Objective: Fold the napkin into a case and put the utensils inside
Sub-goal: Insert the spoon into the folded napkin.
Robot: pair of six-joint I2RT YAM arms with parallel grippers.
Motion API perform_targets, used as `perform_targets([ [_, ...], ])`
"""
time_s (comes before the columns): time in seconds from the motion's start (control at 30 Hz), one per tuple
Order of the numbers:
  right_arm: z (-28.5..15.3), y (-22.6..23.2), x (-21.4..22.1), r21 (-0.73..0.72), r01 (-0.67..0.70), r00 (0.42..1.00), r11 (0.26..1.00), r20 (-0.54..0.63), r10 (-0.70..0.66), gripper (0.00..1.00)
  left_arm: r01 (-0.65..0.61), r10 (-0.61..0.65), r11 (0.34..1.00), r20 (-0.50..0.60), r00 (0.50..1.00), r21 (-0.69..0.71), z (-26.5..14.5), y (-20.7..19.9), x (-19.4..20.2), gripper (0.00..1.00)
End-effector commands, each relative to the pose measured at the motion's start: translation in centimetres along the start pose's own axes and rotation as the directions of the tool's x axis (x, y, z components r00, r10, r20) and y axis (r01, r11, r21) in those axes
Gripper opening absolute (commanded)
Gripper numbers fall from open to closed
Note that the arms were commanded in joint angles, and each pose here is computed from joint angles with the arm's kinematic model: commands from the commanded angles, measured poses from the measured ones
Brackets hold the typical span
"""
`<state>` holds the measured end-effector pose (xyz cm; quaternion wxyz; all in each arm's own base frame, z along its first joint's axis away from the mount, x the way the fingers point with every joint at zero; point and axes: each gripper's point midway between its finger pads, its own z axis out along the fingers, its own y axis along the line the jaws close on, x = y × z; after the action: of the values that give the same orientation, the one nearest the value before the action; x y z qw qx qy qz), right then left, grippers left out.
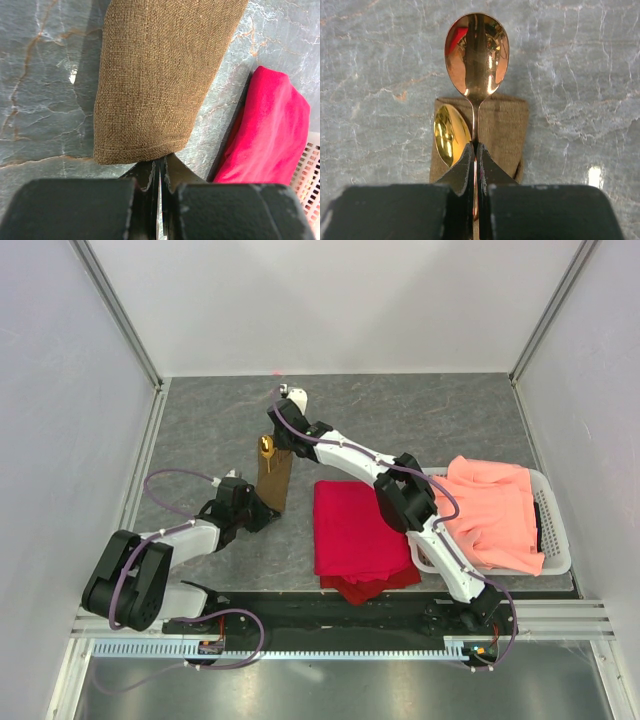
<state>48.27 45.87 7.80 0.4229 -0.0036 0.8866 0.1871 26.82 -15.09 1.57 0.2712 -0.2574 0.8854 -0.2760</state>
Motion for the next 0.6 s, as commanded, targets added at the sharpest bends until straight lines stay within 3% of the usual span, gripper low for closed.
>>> perform_targets([
  [0.0,-2.9,1.5,-1.6,-0.029,-0.03,1.0,0.999,0.004,0.03,0.0,0.026,-0.026,0.999,0.016,1.0,-0.019,0.4,0.1,-0.5,0.02],
  [0.57,-4.7,1.6,0.8,-0.031,-0.038,0.995,0.999,-0.089,0.035,0.0,0.034,-0.033,0.999,0.018,0.999,-0.009,0.3,-0.1,-0.6,0.02],
])
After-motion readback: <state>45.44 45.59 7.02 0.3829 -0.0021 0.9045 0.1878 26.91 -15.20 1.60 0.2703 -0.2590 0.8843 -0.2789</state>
